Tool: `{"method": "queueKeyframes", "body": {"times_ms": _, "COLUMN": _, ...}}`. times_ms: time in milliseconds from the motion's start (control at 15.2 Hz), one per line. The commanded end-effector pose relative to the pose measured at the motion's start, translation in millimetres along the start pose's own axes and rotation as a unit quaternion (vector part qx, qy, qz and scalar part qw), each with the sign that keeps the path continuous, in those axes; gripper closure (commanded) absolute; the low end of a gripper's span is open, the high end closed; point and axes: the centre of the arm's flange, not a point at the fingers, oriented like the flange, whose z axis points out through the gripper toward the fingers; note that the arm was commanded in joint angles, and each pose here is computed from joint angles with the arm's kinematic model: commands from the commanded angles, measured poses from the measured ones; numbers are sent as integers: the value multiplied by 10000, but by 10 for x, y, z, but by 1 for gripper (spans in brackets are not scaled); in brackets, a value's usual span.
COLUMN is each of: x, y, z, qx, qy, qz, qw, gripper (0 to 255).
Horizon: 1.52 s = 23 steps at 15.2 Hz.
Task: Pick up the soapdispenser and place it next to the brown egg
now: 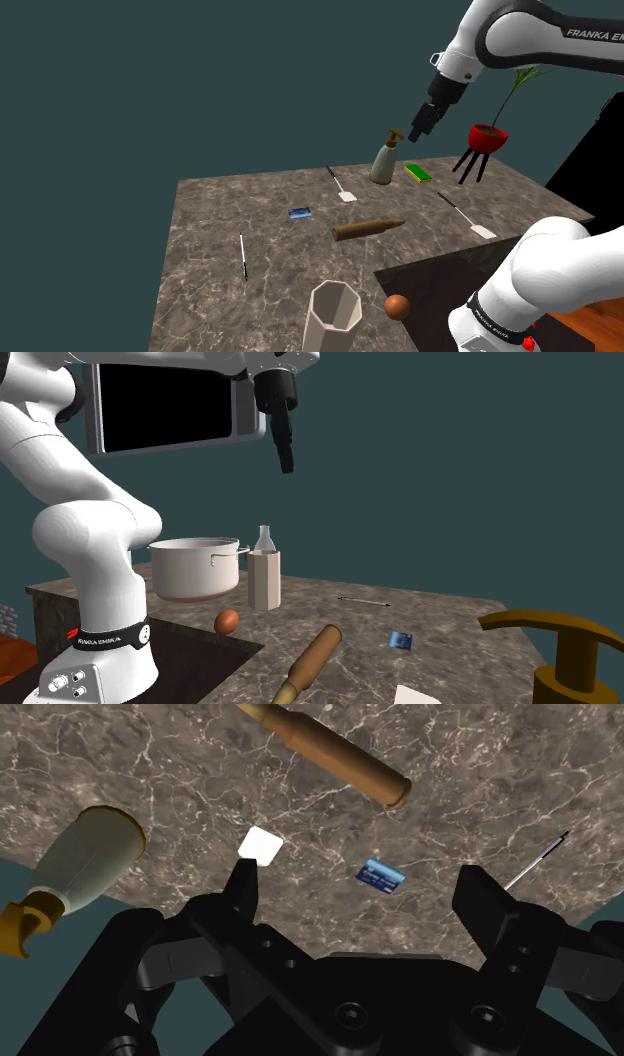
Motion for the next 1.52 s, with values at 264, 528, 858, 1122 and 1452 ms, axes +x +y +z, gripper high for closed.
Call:
{"method": "queueKeyframes", "body": {"times_ms": 264, "x": 328, "y": 675, "z": 290, "qx": -74, "qy": -58, "qz": -148, "qw": 9998, "gripper": 0}}
{"method": "queueKeyframes", "body": {"times_ms": 528, "x": 552, "y": 1100, "z": 490, "qx": -121, "qy": -96, "qz": -243, "qw": 9996, "gripper": 0}}
{"method": "queueKeyframes", "body": {"times_ms": 858, "x": 841, "y": 1629, "z": 737, "qx": -178, "qy": -145, "qz": -362, "qw": 9991, "gripper": 0}}
{"method": "queueKeyframes", "body": {"times_ms": 1122, "x": 1079, "y": 2048, "z": 932, "qx": -224, "qy": -183, "qz": -457, "qw": 9985, "gripper": 0}}
{"method": "queueKeyframes", "body": {"times_ms": 1452, "x": 1387, "y": 2569, "z": 1173, "qx": -282, "qy": -231, "qz": -576, "qw": 9977, "gripper": 0}}
